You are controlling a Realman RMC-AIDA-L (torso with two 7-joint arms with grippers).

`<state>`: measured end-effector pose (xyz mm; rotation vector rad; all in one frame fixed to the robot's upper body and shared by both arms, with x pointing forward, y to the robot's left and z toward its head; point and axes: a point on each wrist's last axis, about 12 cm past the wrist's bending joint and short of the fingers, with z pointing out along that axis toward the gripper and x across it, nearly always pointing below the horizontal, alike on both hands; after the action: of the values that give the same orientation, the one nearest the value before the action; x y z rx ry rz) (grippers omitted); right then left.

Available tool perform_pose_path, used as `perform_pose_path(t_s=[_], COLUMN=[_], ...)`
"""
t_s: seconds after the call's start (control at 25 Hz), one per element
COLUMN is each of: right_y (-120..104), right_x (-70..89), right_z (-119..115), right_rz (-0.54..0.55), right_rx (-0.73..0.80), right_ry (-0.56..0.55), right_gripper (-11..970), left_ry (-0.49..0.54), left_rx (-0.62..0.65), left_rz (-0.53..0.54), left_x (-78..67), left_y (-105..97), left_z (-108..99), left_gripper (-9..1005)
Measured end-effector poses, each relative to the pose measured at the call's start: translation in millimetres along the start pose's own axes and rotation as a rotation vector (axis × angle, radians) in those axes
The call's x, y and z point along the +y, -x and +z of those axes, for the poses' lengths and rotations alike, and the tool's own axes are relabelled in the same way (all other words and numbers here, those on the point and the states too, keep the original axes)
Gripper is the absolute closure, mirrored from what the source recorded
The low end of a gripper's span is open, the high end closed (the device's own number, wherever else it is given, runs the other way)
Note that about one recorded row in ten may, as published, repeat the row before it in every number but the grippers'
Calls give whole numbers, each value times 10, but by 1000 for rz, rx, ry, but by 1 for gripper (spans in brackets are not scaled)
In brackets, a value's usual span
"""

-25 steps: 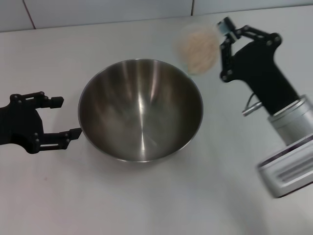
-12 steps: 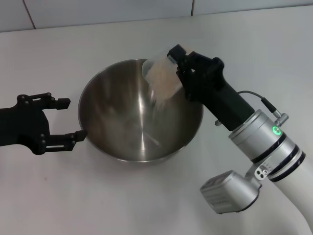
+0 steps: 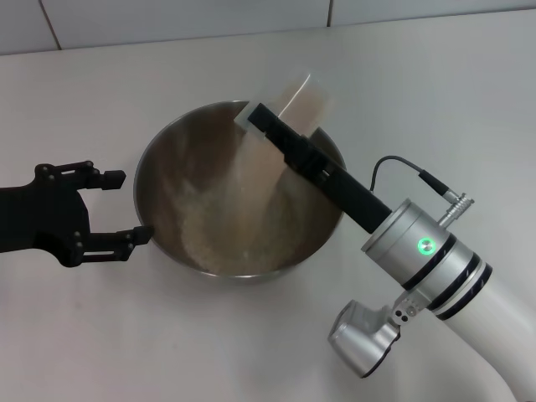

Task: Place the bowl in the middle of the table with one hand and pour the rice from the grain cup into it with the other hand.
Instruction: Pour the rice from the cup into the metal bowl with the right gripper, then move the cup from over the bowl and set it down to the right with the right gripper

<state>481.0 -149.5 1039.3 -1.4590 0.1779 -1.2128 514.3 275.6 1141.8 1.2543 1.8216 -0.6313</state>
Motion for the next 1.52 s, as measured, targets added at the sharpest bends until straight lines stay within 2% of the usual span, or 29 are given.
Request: perform_pose_path(t_s=[0.12,0.16,0.2,0.48,0.68,0.76,0.84,0.92,1.08,1.24,1.28,1.32,1.4,1.52], right_y=[11,16,16,93,86,65,62,77,61,-29,-112,-112,-222,-395], right_x=[6,16,16,51,85,69,0,-91,-211,-236,-212,-212,-132,118], right_z=[25,39,39,-8,-12,10,53,83,97,47,-27,-27,-123,-287], right_rz=[-137,-221,-221,-398,-415,-373,-243,-31,438,918,1161,1161,1373,1583], right_rx=[-15,-30,-30,-171,-182,-143,-71,4,143,285,345,345,402,494], right_ry=[5,7,7,-57,-39,-22,-3,10,10,-44,-114,-114,-179,-202], right_gripper=[946,946,946,945,946,946,946,945,945,946,946,946,946,945], left_ry=[0,0,0,-1,-3,-4,-4,-5,-5,-7,-8,-8,-8,-13], left_rx=[0,0,-1,0,-1,-1,-2,-2,-3,-3,-3,-3,-3,-3], left_rz=[0,0,0,0,5,8,10,10,11,14,15,15,16,17], left_x=[2,2,2,6,17,20,22,23,23,22,22,22,22,15], left_y=[4,4,4,21,47,55,62,65,69,75,78,78,80,85], left_z=[2,2,2,-6,-3,-2,1,4,6,10,10,10,11,25], left_gripper=[180,180,180,180,180,180,180,180,180,180,180,180,180,180])
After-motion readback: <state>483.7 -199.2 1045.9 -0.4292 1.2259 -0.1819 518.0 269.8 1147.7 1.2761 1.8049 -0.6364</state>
